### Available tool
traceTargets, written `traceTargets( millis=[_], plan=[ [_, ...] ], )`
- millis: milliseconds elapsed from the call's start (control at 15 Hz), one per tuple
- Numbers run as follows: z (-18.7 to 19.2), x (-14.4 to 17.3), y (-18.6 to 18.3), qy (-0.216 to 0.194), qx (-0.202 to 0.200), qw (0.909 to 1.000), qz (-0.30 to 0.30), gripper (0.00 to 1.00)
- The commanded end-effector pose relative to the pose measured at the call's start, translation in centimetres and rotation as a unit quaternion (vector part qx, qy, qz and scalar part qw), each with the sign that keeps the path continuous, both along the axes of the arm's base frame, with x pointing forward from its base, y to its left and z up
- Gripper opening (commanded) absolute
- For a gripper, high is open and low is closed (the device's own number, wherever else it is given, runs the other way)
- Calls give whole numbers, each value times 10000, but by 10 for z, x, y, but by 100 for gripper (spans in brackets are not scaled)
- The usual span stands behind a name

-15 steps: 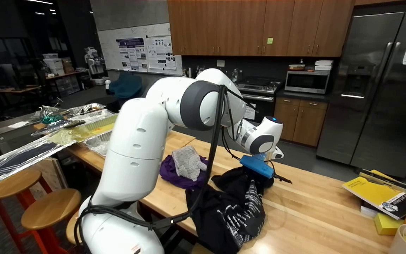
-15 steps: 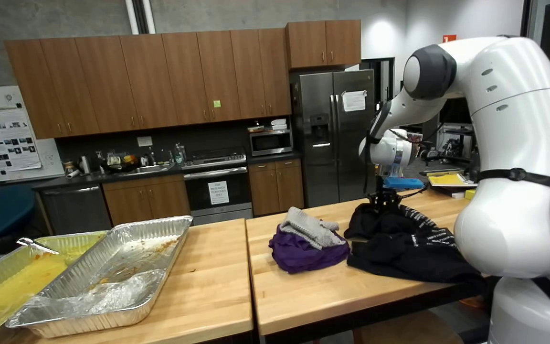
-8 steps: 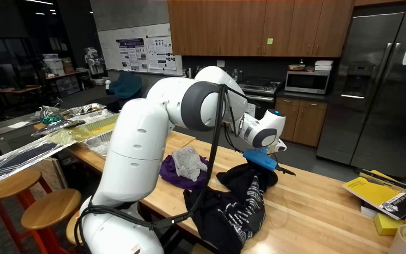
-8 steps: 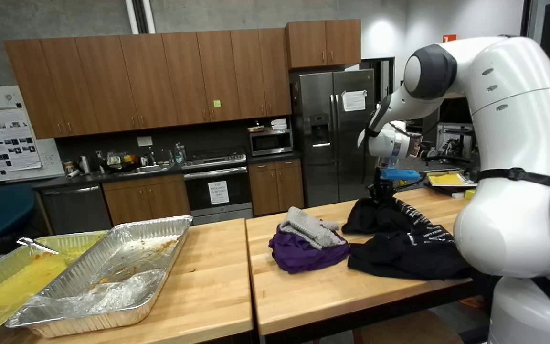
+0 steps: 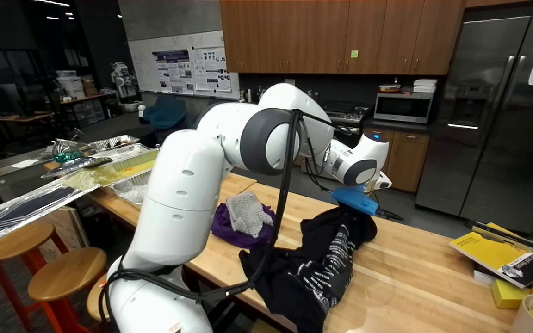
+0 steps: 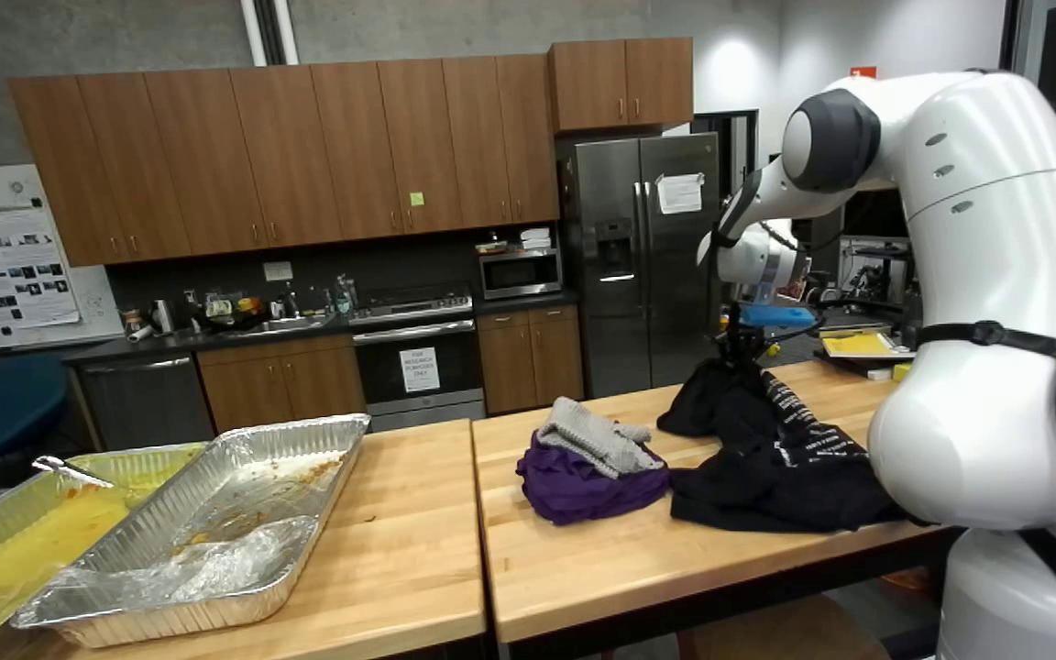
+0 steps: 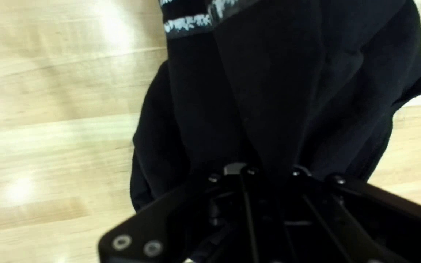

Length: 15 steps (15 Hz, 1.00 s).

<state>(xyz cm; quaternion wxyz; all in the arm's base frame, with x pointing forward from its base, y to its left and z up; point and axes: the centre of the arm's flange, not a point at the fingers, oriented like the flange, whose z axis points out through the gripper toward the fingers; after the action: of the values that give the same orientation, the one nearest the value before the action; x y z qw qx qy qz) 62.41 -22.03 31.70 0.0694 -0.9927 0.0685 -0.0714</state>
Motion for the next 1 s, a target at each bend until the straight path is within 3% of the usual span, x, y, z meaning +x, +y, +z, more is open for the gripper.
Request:
traceTargets(
  millis=[0,533,600,667,733,867,933],
  plan=[
    [12,5,-41,-76,26,9994,-327,2],
    [23,-37,-148,-156,-100,9917,-1274,2],
    [26,29,-106,-158,-113,9901,-1393,2],
    [27,-44,-163,-153,-322,9889,-1446,2],
    [27,-40,-172,-255,-183,9863,-1619,2],
    [34,-76,-177,-196,-181,9812,-1910,2],
    [15,-72,-186,-194,-96,9802,-1966,2]
  ],
)
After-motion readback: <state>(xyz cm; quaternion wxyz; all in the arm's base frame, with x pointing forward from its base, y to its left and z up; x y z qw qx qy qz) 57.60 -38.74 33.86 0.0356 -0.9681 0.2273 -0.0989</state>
